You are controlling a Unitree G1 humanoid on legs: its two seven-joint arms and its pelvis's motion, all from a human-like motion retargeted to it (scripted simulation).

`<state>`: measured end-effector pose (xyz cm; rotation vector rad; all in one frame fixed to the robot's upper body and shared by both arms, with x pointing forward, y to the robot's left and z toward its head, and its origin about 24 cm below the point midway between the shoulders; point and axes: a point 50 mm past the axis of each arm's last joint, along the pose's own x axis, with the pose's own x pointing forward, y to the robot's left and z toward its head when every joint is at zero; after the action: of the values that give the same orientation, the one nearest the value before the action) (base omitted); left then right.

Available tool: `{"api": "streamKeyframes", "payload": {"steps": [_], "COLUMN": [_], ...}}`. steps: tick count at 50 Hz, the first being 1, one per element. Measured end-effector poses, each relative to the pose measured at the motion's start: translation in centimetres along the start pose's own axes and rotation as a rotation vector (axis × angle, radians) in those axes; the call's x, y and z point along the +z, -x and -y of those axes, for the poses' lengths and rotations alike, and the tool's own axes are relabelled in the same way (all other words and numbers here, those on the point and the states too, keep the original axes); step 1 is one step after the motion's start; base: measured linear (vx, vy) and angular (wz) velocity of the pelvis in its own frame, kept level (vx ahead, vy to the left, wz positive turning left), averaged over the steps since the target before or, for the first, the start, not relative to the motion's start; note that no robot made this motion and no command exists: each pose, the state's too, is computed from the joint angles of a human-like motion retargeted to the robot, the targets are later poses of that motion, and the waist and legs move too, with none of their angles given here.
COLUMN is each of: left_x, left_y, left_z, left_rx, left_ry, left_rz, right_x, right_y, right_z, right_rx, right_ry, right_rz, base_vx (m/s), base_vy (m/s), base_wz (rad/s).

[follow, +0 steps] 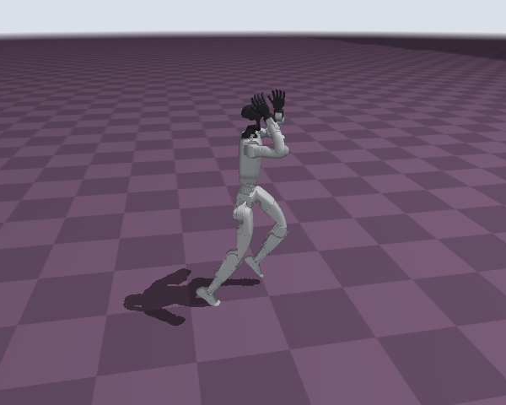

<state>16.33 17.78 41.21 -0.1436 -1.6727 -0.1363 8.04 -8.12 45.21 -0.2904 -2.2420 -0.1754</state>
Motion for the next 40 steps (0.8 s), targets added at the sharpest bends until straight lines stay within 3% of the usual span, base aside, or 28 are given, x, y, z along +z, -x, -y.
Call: {"api": "streamKeyframes", "payload": {"steps": [5,7,10,13,15,19,25,29,34,40], "left_x": [1.8,4.7,8.3,5.4,3.7,5.3,6.9,4.2,-0.8,-7.4], "left_y": [7.2,11.0,20.6,34.0,40.0,43.8,44.5,45.1,43.9,38.3], "left_z": [-5.9,-9.8,-13.9,-12.0,-8.4,-5.8,-4.6,-2.3,-0.5,-0.3], "left_rx": [0.009,0.227,0.765,1.274,1.375,1.210,0.913,0.870,0.734,0.573], "left_ry": [-0.275,-0.472,-0.751,-0.689,-0.540,-0.482,-0.515,-0.462,-0.365,-0.273], "left_rz": [-0.321,-0.398,-0.588,-1.099,-1.409,-1.667,-1.839,-1.877,-1.834,-1.604], "right_x": [-1.2,-2.8,-3.5,1.5,7.2,13.3,12.6,11.1,7.8,3.6], "right_y": [6.0,9.3,19.2,32.6,38.7,40.0,38.0,39.3,40.3,37.4], "right_z": [2.4,4.5,8.7,12.2,12.9,12.4,9.6,6.3,1.9,-2.1], "right_rx": [0.273,0.313,0.293,0.239,0.176,0.147,0.346,0.408,0.579,0.398], "right_ry": [0.111,0.189,0.359,0.427,0.388,0.363,-0.018,-0.185,-0.223,-0.252], "right_rz": [-0.174,-0.359,-0.824,-1.566,-1.975,-2.141,-2.067,-2.047,-1.905,-1.723], "base_vx": [-0.69,-0.84,-0.88,-0.80,-0.60,-0.40,-0.34,-0.27,-0.20,-0.12], "base_vy": [-0.31,-0.44,-0.38,-0.30,-0.21,-0.14,-0.06,-0.03,-0.05,-0.08], "base_wz": [-0.36,-0.40,0.51,1.21,1.04,0.26,-0.22,-0.51,-0.28,0.11]}}
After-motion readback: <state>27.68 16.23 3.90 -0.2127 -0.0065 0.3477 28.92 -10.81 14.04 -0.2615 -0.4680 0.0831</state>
